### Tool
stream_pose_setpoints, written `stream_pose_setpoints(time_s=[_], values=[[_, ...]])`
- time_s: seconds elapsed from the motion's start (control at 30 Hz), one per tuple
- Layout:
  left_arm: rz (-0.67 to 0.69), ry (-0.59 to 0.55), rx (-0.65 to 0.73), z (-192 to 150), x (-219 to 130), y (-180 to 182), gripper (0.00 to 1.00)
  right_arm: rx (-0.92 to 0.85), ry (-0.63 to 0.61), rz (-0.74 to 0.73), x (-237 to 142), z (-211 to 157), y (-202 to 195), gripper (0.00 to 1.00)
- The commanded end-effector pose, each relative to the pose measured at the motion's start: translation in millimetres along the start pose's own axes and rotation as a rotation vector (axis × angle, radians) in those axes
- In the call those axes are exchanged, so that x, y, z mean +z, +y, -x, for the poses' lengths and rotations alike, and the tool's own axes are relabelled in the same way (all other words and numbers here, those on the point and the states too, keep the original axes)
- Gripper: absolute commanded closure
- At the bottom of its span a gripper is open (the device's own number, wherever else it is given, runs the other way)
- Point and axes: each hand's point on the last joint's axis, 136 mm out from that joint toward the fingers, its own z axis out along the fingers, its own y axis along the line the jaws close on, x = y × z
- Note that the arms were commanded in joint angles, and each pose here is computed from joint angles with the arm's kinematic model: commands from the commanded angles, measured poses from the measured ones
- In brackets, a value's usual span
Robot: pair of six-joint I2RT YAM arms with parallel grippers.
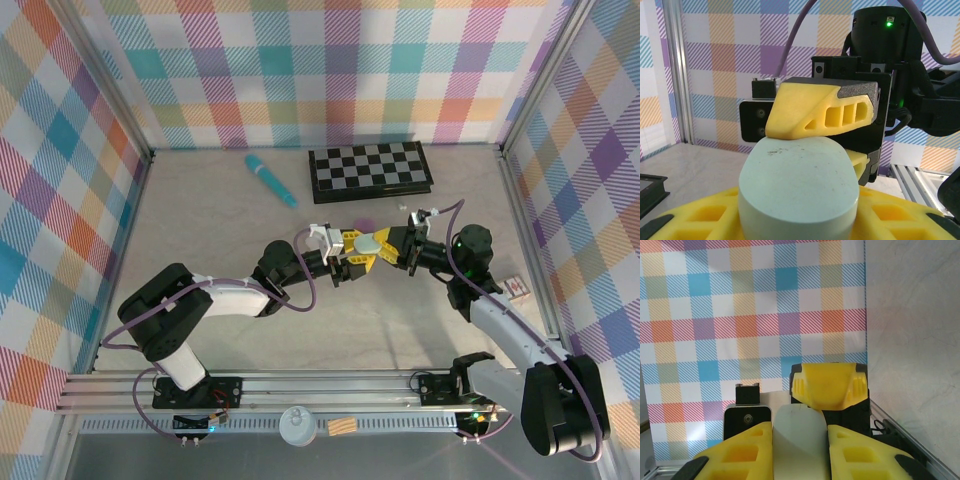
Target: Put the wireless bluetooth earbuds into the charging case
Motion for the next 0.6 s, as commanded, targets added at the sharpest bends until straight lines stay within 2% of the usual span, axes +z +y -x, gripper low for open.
stream_pose_setpoints(time_s=[0.0,0.1,0.17,0.3,0.4,0.5,0.57], values=[[-0.059,-0.082,0.044,27.0,5.2,-10.0,0.59,-0.016,-0.013,0.007,0.3,1.2,1.4,0.81],[-0.059,-0.083,0.045,27.5,5.1,-10.1,0.65,-0.019,-0.012,0.009,0.0,0.4,3.2,0.81],[-0.058,-0.084,0.045,27.8,4.6,-10.3,0.67,-0.015,-0.015,0.007,-0.1,0.7,2.7,0.77],[-0.053,-0.083,0.045,28.4,2.6,-10.1,0.68,-0.058,-0.019,-0.008,-1.3,-0.7,6.6,0.51],[-0.045,-0.08,0.034,28.3,-1.4,-7.9,0.68,-0.146,-0.04,-0.115,-7.1,-3.4,5.6,0.36],[-0.033,-0.071,0.026,27.3,-10.4,-4.6,0.68,-0.314,-0.064,-0.235,-17.5,-5.9,8.6,0.28],[-0.026,-0.062,0.026,28.0,-17.6,-3.2,0.68,-0.45,-0.025,-0.28,-20.5,-11.0,11.6,0.24]])
